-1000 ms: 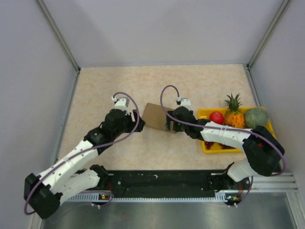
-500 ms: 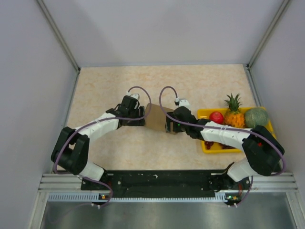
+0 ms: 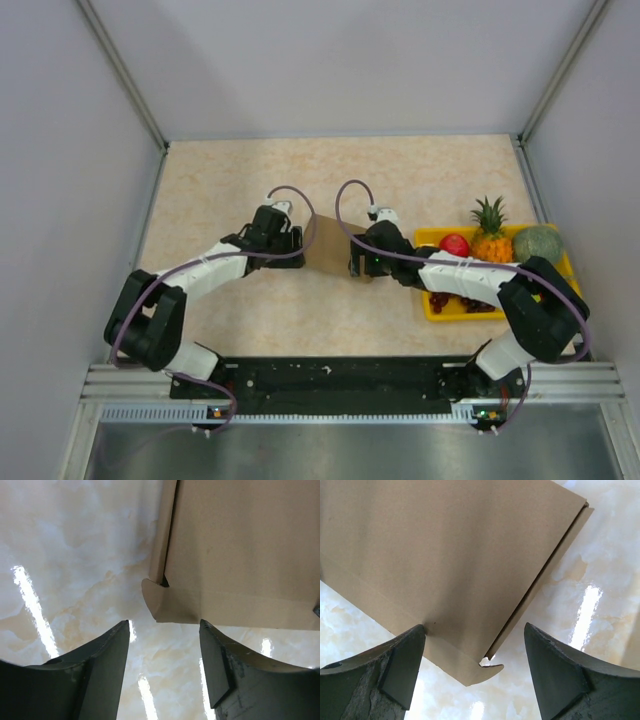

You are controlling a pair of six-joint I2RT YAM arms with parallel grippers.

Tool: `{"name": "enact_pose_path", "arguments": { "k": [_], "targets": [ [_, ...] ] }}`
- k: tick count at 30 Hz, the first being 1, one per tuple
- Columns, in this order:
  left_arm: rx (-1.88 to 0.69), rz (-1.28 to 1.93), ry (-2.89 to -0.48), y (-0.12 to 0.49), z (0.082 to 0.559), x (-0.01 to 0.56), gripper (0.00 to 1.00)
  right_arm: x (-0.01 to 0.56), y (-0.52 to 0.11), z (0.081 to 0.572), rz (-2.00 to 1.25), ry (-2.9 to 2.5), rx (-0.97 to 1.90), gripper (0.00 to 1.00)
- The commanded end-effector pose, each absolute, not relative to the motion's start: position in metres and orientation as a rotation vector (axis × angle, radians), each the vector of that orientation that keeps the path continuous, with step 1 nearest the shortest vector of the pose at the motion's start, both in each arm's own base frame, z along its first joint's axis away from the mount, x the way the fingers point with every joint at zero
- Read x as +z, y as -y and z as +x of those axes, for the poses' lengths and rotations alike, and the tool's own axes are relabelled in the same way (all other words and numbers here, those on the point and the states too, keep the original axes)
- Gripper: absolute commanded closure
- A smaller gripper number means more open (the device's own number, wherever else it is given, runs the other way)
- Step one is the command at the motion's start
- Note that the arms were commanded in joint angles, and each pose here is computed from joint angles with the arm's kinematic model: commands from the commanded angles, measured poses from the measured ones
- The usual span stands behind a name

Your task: Fold the paper box

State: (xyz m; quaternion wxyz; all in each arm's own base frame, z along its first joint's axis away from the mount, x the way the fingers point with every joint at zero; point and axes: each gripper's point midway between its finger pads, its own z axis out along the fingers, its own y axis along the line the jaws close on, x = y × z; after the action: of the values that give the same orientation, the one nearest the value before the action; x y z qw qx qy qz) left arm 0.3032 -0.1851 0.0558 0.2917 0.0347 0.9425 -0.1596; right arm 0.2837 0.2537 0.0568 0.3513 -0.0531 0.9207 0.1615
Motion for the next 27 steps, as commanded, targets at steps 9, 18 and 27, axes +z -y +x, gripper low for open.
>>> {"name": "enact_pose_path", "arguments": {
  "k": [9,18,27],
  "targets": [
    [-0.364,0.064,-2.366,0.190,0.353,0.121,0.35,0.063,-0.252,0.299,-0.119,-2.363,0.435,0.20],
    [-0.294,0.090,-2.497,0.186,0.339,0.046,0.54,0.054,-0.250,0.303,-0.129,-2.394,0.415,0.20],
    [-0.216,0.100,-2.546,0.177,0.322,0.017,0.57,0.061,-0.252,0.309,-0.134,-2.393,0.409,0.18]
  ]
}}
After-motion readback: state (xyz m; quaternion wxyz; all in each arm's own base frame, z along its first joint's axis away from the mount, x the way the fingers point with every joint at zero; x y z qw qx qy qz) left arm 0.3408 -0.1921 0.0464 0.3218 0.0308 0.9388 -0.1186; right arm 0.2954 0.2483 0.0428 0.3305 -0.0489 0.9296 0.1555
